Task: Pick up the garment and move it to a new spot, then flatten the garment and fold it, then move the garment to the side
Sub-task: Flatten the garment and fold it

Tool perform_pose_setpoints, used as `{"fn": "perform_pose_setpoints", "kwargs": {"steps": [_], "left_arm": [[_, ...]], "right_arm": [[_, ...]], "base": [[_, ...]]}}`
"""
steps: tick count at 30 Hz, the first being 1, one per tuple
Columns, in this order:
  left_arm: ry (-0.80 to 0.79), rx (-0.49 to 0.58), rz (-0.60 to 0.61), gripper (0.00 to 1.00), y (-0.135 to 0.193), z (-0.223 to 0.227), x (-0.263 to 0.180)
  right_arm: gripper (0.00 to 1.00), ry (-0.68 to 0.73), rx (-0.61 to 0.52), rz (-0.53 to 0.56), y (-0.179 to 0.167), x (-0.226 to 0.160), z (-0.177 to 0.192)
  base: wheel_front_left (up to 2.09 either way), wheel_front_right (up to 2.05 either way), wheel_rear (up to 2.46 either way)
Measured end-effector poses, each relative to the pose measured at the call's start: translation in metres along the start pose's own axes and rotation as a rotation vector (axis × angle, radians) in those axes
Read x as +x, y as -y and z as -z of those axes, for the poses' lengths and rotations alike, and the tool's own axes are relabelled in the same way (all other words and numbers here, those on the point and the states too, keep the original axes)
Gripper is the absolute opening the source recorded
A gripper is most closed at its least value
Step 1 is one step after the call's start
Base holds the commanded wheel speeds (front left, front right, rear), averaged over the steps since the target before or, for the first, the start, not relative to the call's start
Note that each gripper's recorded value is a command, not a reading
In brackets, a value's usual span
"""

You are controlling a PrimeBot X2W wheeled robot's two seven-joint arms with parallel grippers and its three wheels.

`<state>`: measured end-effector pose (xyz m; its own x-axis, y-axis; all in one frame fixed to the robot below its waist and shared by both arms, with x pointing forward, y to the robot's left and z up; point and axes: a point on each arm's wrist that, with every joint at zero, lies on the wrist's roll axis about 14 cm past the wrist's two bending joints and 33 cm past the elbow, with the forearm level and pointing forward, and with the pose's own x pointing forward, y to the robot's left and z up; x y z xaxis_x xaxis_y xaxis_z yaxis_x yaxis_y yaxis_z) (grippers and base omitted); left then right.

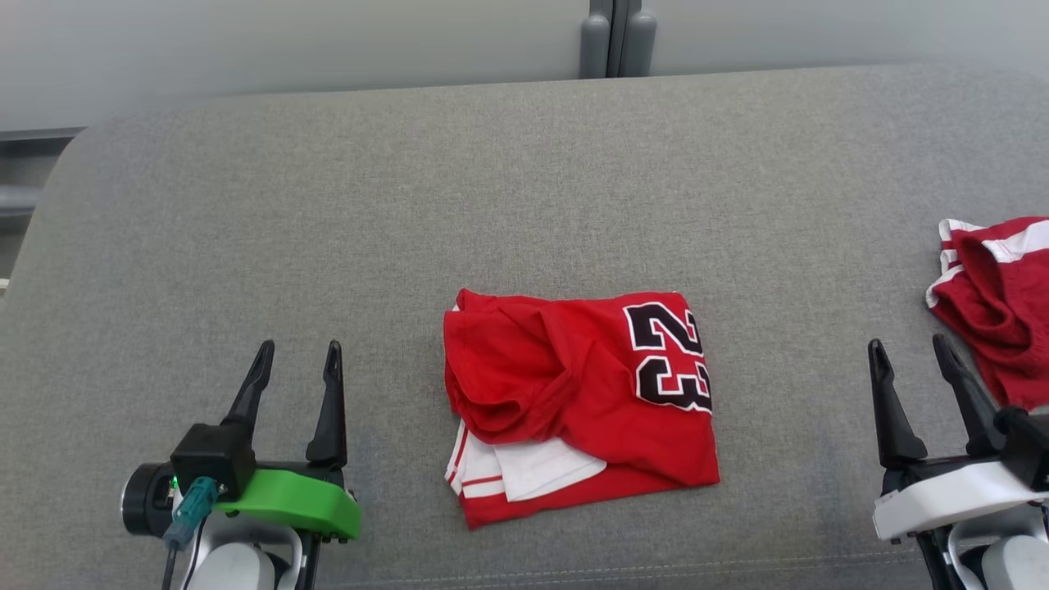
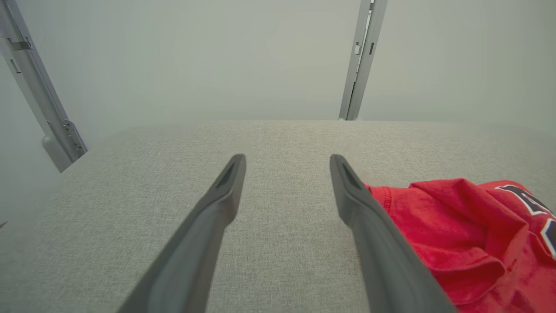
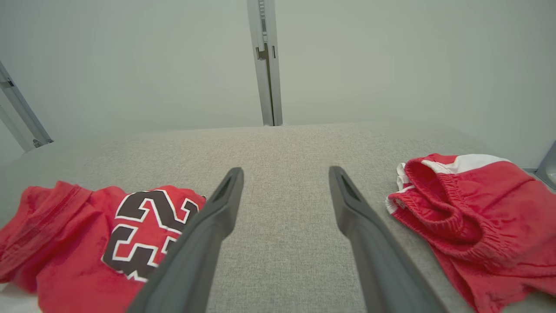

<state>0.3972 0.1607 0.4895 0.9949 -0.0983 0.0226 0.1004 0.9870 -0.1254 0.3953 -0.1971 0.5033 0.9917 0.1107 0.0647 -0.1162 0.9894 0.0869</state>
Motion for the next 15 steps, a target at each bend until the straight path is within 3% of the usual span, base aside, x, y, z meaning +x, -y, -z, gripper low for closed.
{"fn": "perform_pose_setpoints", "kwargs": {"steps": [15], "left_arm": [[0.007, -0.001, -0.016, 1.00, -0.001, -0.008, -0.017]], "right_arm": [[1.00, 0.006, 0.000, 0.008, -0.001, -0.014, -0.007]], "base": [[0.00, 0.00, 0.00]]}}
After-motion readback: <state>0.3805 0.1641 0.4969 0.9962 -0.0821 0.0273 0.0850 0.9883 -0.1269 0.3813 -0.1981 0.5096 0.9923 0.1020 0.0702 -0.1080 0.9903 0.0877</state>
